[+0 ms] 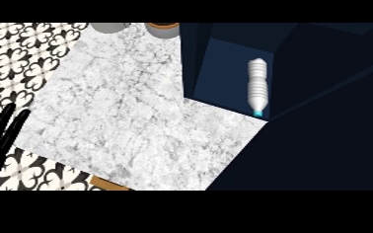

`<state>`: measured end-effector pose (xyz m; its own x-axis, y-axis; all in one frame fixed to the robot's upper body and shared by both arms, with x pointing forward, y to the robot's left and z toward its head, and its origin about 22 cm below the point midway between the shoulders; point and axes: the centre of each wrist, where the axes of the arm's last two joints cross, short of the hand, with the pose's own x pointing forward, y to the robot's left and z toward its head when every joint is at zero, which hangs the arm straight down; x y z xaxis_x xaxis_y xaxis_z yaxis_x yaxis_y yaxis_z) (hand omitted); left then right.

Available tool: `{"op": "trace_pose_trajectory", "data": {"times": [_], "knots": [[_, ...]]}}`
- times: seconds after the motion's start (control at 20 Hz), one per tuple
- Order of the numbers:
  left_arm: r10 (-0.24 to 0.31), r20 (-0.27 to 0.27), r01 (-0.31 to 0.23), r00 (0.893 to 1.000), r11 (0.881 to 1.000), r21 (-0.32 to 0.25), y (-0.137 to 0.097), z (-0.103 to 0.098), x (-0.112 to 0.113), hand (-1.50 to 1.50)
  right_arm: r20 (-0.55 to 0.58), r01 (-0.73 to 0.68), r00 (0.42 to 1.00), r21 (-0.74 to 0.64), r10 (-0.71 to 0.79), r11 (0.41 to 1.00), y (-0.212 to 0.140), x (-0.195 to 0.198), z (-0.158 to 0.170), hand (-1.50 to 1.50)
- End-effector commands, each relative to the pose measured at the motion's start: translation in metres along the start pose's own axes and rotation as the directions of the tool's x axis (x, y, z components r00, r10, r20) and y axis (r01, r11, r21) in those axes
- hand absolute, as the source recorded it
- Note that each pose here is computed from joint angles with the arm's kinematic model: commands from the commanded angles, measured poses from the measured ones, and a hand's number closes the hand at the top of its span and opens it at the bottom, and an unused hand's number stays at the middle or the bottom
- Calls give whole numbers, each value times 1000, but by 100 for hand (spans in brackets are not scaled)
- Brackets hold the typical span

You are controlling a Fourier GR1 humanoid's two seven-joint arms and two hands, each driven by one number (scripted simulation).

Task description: Pick up the bottled water, place it into the cabinet and close the cabinet

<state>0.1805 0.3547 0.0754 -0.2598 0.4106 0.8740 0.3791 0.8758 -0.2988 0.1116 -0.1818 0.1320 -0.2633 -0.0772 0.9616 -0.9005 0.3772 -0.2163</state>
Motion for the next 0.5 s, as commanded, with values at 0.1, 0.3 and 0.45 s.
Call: {"op": "trace_pose_trajectory", "data": {"times": [0.1, 0.3, 0.45], "knots": [[5, 1, -5, 1000, 1000, 6, 4, 1, 0, -150, -49, -32, 998, -72, 28, 997, -16, -6, -21, 150], [-6, -2, 6, 1000, 1000, 8, 6, -2, 4, -150, -138, -107, 986, -64, 97, 992, -35, -11, -33, 150], [-5, -2, 5, 1000, 1000, 8, 7, -2, 3, -150, -182, -132, 976, -62, 118, 989, -48, -13, -46, 150]]}}
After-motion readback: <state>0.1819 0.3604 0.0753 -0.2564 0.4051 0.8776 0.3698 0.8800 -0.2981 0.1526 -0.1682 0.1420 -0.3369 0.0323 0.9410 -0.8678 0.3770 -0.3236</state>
